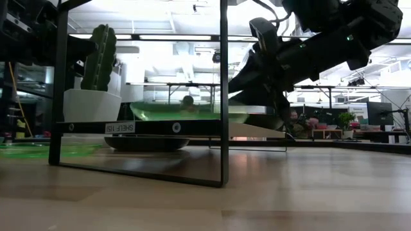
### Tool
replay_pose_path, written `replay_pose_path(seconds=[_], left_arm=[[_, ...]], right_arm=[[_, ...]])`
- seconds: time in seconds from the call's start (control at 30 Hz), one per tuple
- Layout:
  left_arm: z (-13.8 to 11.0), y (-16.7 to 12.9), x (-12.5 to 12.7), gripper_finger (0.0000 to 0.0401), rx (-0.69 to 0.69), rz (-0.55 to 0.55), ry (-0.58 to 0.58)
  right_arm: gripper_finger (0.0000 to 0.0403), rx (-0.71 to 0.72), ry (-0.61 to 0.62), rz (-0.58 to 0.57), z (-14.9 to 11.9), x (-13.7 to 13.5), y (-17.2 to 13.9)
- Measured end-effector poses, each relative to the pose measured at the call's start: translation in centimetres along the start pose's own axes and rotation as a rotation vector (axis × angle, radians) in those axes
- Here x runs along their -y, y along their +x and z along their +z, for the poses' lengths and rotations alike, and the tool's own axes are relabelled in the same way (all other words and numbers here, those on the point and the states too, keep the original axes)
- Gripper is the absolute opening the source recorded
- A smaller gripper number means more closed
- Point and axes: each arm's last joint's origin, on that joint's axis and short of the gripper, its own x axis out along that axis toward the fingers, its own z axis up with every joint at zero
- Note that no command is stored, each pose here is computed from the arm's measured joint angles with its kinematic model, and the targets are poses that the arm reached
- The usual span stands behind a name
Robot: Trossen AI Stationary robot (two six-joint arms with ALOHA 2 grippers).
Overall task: Place and stack plates onto a shelf
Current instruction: Put the top right green plate on the shelf, then stack the bottom green plate on top of the green plate on the shelf
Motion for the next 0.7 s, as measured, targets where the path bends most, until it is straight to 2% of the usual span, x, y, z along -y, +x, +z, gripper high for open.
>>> replay_pose_path(seconds=[0.17,0.33,0.5,0.7], left_arm=[[0.0,0.0,0.0,0.0,0.0,0.0,0.0],[0.0,0.0,0.0,0.0,0.001,0.0,0.0],[0.0,0.0,0.0,0.0,0.0,0.0,0.0],[0.0,0.0,0.0,0.0,0.001,0.0,0.0]], right_arm=[[0.0145,0.005,-0.089,0.048,1.3,-0.3,-0.6],[0.0156,-0.069,-0.144,0.139,3.1,-1.0,-2.6],[0.0156,-0.33,-0.161,0.189,2.3,-1.6,-5.6],[0.0156,-0.597,-0.099,0.122,-1.3,-2.9,-8.8]])
